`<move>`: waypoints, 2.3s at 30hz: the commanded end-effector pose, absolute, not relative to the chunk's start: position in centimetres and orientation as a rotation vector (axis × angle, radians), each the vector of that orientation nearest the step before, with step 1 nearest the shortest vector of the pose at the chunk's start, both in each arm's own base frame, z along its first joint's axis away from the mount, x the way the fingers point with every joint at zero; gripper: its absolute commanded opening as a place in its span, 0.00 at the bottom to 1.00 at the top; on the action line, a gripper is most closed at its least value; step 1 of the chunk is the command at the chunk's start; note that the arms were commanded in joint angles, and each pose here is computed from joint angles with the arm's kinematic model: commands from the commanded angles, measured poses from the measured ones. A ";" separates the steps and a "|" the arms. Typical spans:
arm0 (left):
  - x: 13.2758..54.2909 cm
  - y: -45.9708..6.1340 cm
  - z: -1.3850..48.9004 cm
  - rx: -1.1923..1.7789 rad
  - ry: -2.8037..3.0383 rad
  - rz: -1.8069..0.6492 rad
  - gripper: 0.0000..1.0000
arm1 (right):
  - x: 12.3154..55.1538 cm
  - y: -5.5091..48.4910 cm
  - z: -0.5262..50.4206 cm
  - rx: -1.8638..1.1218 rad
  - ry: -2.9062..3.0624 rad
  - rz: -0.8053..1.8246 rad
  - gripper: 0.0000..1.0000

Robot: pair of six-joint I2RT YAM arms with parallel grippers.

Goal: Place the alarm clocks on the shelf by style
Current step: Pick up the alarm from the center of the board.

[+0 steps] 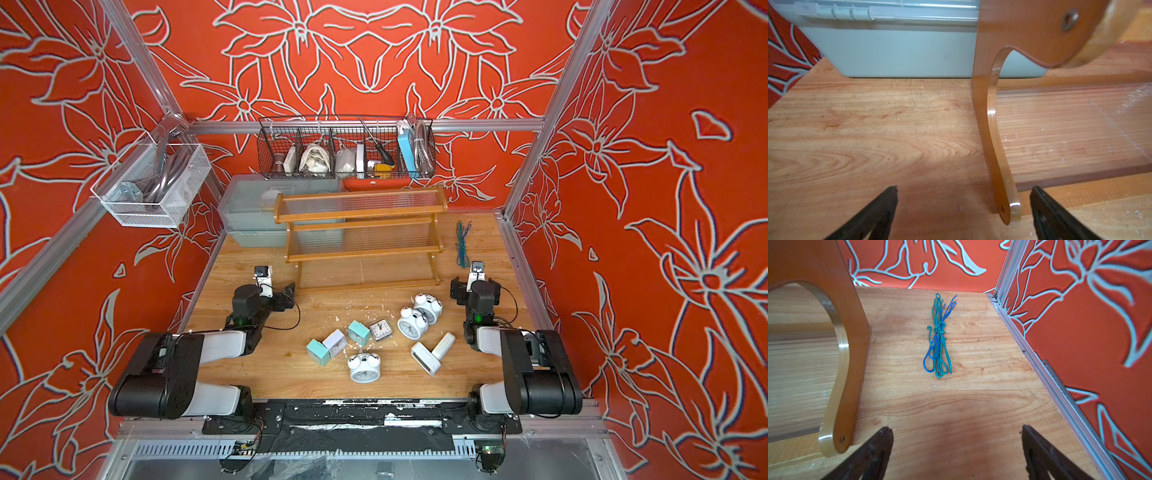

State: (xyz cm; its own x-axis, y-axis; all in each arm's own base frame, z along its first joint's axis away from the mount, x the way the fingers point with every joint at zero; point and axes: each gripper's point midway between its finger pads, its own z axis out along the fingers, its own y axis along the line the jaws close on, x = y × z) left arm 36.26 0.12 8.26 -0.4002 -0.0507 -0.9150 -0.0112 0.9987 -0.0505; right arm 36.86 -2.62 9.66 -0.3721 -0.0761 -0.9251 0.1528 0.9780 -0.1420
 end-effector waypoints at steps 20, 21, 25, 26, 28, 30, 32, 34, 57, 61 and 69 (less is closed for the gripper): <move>36.7 0.4 8.5 -0.060 1.979 -0.040 0.99 | 36.6 -2.8 9.6 0.075 1.932 -0.257 0.99; 36.7 0.4 8.5 -0.059 1.980 -0.041 0.99 | 36.6 -2.8 9.6 0.076 1.932 -0.258 1.00; 36.7 0.4 8.5 -0.060 1.981 -0.041 0.99 | 36.7 -2.8 9.7 0.075 1.932 -0.257 1.00; 36.7 0.4 8.5 -0.060 1.981 -0.041 0.99 | 36.7 -2.8 9.7 0.075 1.932 -0.257 1.00; 36.7 0.4 8.5 -0.060 1.981 -0.041 0.99 | 36.6 -2.8 9.6 0.075 1.932 -0.257 1.00; 36.7 0.4 8.5 -0.059 1.981 -0.041 0.99 | 36.7 -2.8 9.7 0.076 1.932 -0.256 1.00; 36.7 0.4 8.5 -0.059 1.981 -0.040 0.99 | 36.7 -2.8 9.7 0.076 1.931 -0.258 1.00; 36.7 0.4 8.5 -0.060 1.981 -0.041 0.99 | 36.6 -2.8 9.6 0.075 1.933 -0.256 0.99; 36.7 0.4 8.5 -0.059 1.981 -0.041 0.99 | 36.6 -2.8 9.7 0.076 1.930 -0.257 0.99; 36.7 0.4 8.6 -0.056 1.978 -0.041 0.99 | 36.7 -2.2 10.5 0.031 1.934 -0.231 1.00; 37.1 -0.7 10.3 0.018 2.056 -0.085 0.99 | 35.0 -2.0 14.1 0.089 1.987 -0.179 1.00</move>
